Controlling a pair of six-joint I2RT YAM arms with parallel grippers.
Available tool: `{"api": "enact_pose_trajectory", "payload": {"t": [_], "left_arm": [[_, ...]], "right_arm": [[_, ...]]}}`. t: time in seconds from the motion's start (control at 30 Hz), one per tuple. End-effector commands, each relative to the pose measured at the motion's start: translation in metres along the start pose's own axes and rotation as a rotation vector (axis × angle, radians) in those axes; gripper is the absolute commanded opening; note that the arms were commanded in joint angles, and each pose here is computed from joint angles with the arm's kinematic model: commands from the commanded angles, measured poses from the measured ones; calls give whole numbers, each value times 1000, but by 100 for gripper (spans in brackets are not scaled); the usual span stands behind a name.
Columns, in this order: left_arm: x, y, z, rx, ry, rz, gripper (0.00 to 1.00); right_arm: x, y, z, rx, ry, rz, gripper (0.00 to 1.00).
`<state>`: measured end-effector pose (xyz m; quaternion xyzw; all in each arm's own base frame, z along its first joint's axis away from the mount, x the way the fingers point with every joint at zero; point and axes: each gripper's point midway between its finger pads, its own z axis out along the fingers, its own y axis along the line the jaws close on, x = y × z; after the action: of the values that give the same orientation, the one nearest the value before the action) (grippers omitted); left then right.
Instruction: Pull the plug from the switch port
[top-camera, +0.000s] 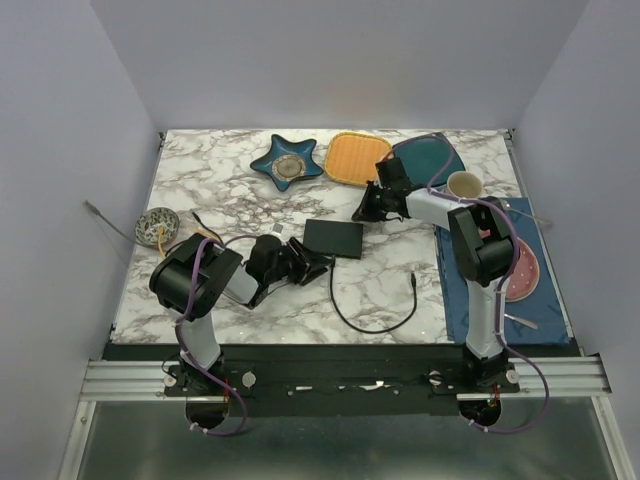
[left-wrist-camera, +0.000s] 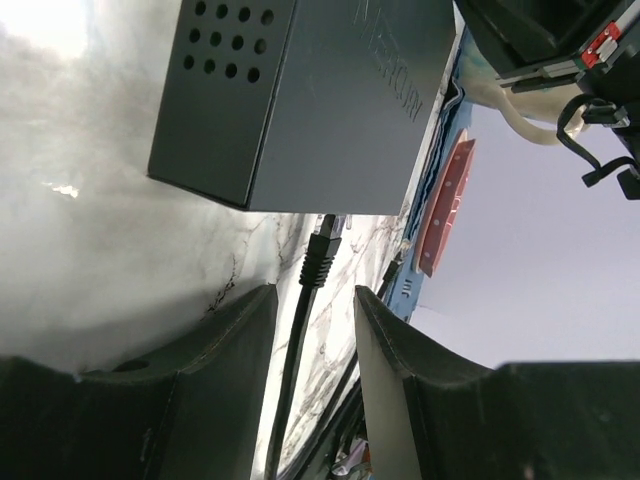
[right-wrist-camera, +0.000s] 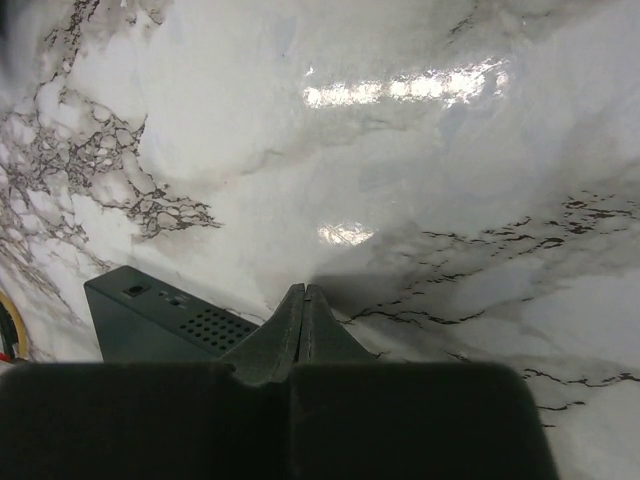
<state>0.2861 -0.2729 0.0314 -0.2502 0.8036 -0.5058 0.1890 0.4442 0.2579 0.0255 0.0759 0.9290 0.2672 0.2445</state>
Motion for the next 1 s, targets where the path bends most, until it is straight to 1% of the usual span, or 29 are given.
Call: {"api": "enact_pose_trajectory", "payload": {"t": [0.0,0.07,0.1,0.17,0.2,0.33,0.47,0.6,0.67,0.7,0.73,0.77,0.8,0.83,0.9,0.97], "left_arm": [[-1,30,0,-118,-6,-1,52],[-1,28,1,-111,-3,2,53],[-1,27,1,-109,-2,4,53],[-3,24,3,-104,-1,7,54],[-2,24,3,-104,0,8,54],[-3,23,5,-102,2,12,54],[-2,23,6,-105,5,7,54],[-2,24,6,-106,4,9,54],[-2,24,5,-103,6,10,53],[-1,24,5,-99,8,6,53],[-1,25,5,-98,7,1,53],[0,23,5,-83,10,1,53],[1,26,6,-82,12,-5,53],[1,25,6,-76,12,-16,53],[3,25,6,-57,15,-25,53],[4,25,5,-46,18,-34,53]], "right_arm": [[17,-14,-2,34,40,3,1],[22,-14,-6,26,42,12,1],[34,-21,-6,33,64,21,1],[38,-19,-11,12,55,25,1],[49,-26,-14,16,74,36,1],[63,-25,-21,-3,79,38,1],[66,-25,-28,-6,70,42,1],[47,-21,-45,16,-18,40,1],[30,-3,-64,-31,-86,31,1],[34,1,-69,-57,-82,37,1],[24,14,-74,-119,-121,23,1],[23,25,-81,-171,-124,14,1],[31,38,-84,-248,-77,13,1],[32,48,-85,-303,-63,8,1],[51,60,-81,-394,34,32,1],[60,69,-77,-456,62,23,1]]}}
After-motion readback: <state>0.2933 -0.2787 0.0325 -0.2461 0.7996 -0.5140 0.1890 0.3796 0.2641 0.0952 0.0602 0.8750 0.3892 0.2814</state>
